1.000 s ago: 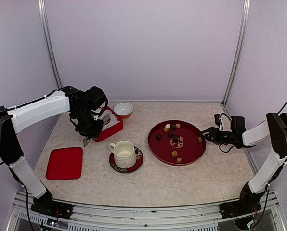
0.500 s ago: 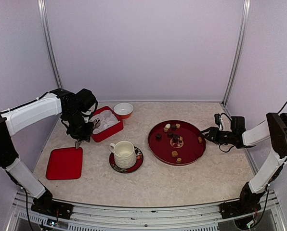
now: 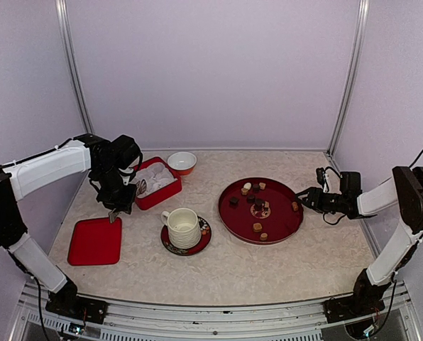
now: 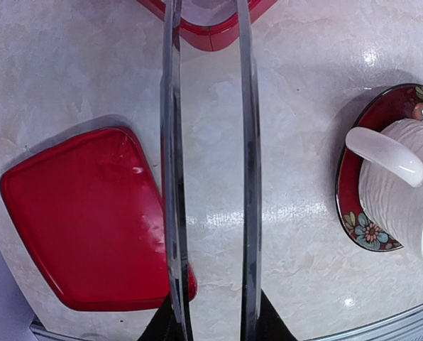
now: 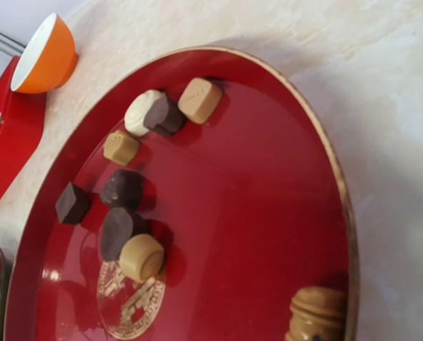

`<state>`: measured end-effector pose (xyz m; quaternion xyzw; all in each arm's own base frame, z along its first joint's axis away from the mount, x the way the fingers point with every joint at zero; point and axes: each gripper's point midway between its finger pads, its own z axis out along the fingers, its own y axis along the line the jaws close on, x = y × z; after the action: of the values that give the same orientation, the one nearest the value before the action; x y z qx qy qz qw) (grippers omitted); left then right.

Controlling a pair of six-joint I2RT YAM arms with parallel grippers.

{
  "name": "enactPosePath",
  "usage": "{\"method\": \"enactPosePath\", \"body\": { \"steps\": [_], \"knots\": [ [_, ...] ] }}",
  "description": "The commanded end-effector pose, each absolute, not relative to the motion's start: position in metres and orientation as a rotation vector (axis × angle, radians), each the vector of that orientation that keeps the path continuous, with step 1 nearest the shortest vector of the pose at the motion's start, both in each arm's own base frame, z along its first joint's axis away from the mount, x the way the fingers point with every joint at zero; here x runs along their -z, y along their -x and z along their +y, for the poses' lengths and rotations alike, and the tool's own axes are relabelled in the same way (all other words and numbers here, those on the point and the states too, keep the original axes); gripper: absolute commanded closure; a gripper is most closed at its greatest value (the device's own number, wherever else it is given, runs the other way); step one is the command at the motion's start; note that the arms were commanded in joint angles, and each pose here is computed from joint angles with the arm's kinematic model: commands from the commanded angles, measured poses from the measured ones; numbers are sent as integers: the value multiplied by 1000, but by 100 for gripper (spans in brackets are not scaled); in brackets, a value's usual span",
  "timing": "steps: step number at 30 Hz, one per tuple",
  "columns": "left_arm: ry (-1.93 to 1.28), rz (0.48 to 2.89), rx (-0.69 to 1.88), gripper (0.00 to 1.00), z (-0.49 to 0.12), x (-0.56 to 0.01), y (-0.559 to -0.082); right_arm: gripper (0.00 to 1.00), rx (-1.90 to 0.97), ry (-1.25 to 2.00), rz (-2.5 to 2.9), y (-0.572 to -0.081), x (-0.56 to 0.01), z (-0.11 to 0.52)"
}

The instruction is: Pack the chocolate

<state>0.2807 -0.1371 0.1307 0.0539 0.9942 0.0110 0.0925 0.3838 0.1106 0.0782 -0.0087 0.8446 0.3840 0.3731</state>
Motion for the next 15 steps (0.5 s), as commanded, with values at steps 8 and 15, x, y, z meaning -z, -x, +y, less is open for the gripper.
{"method": "enactPosePath", "body": {
  "steps": [8,15],
  "knots": [
    [-165,2939,-28,68,-134,-137,-280,41,-977,32,2125,-387,-87,108],
    [-173,2896,5,67,-142,-152,-289,41,-976,34,2118,-387,-90,108]
  ]
}}
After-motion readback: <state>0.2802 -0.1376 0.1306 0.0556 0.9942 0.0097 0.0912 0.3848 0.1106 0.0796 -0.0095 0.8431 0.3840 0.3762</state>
